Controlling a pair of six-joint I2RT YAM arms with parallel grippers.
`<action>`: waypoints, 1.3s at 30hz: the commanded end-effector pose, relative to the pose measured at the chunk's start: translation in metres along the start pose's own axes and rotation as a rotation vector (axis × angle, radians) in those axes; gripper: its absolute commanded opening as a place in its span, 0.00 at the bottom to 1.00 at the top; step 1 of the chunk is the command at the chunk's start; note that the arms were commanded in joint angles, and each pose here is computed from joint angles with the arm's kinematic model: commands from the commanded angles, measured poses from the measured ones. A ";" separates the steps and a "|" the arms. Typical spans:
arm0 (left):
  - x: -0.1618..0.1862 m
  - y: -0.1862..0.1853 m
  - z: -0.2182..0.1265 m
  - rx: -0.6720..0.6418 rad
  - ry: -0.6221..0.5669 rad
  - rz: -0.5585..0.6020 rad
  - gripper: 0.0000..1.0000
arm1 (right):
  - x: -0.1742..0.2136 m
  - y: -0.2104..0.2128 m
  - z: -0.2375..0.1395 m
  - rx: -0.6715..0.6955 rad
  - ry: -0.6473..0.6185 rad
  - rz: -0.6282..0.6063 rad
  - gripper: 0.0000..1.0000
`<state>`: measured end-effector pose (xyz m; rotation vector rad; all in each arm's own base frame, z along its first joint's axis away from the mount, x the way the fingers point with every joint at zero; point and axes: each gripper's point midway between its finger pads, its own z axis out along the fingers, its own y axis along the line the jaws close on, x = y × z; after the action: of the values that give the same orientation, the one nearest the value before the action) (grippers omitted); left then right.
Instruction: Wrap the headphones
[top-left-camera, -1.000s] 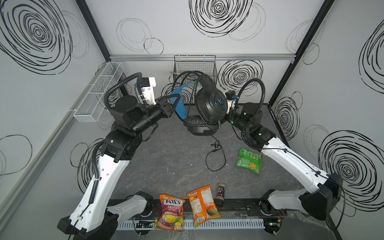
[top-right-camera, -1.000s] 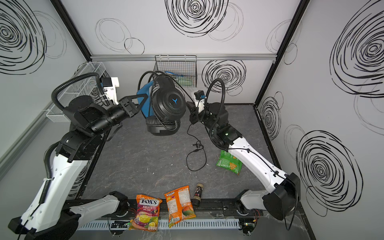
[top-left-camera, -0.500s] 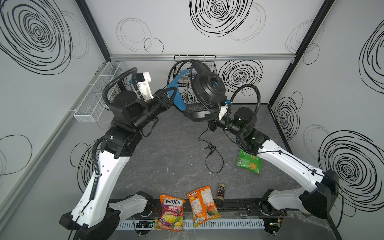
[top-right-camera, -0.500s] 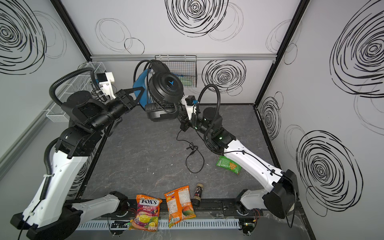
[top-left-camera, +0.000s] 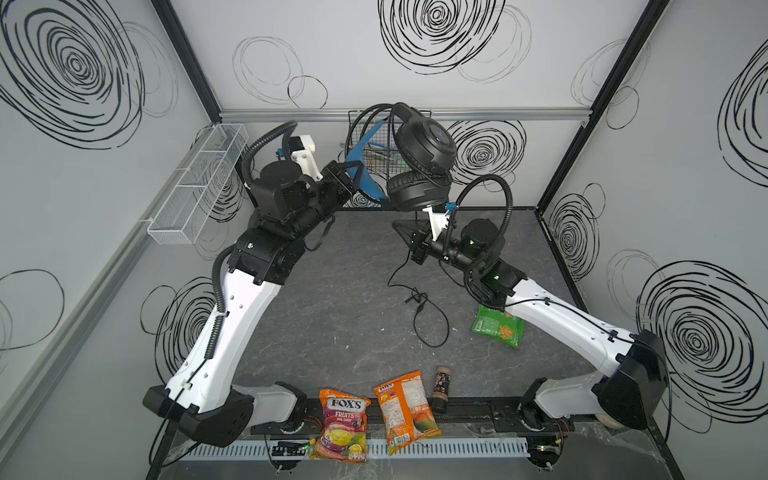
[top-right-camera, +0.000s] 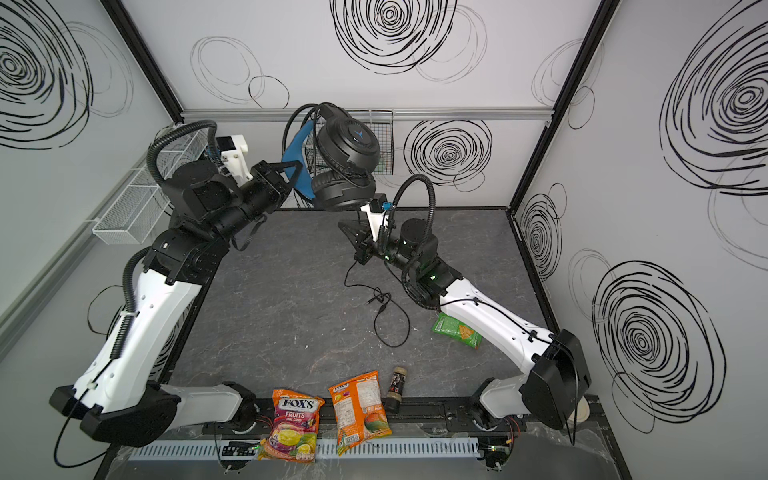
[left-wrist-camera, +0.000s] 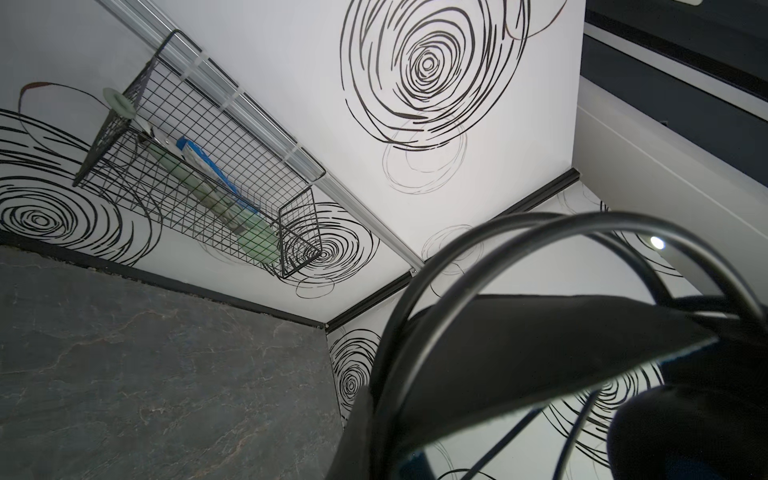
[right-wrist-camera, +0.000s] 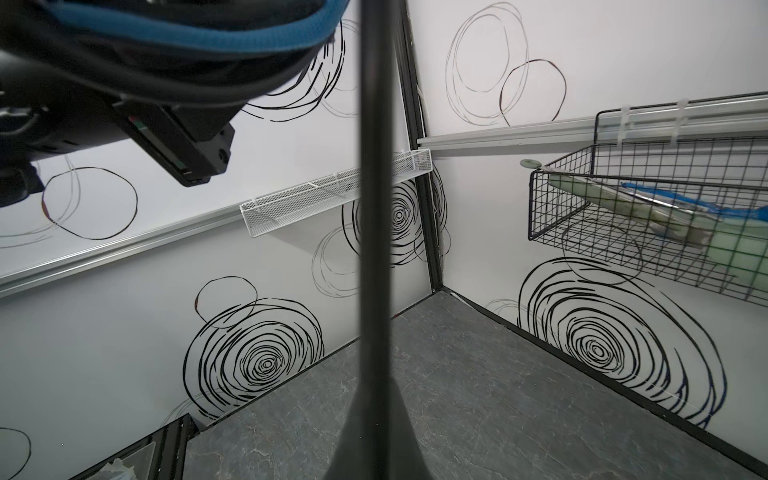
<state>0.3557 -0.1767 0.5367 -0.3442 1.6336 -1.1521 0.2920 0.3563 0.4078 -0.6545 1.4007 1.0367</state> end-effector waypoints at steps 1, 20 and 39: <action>-0.060 -0.088 -0.041 0.270 -0.226 -0.033 0.00 | 0.023 -0.002 0.001 0.000 0.049 0.040 0.07; -0.058 -0.099 -0.050 0.303 -0.208 -0.048 0.00 | 0.014 0.003 0.004 -0.049 0.024 0.044 0.09; -0.057 -0.100 -0.046 0.301 -0.197 -0.042 0.00 | 0.011 0.013 0.011 -0.067 0.041 -0.003 0.00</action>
<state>0.3295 -0.1783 0.6022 -0.3072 1.4365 -1.2677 0.2938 0.3732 0.3878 -0.7085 1.4401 1.0731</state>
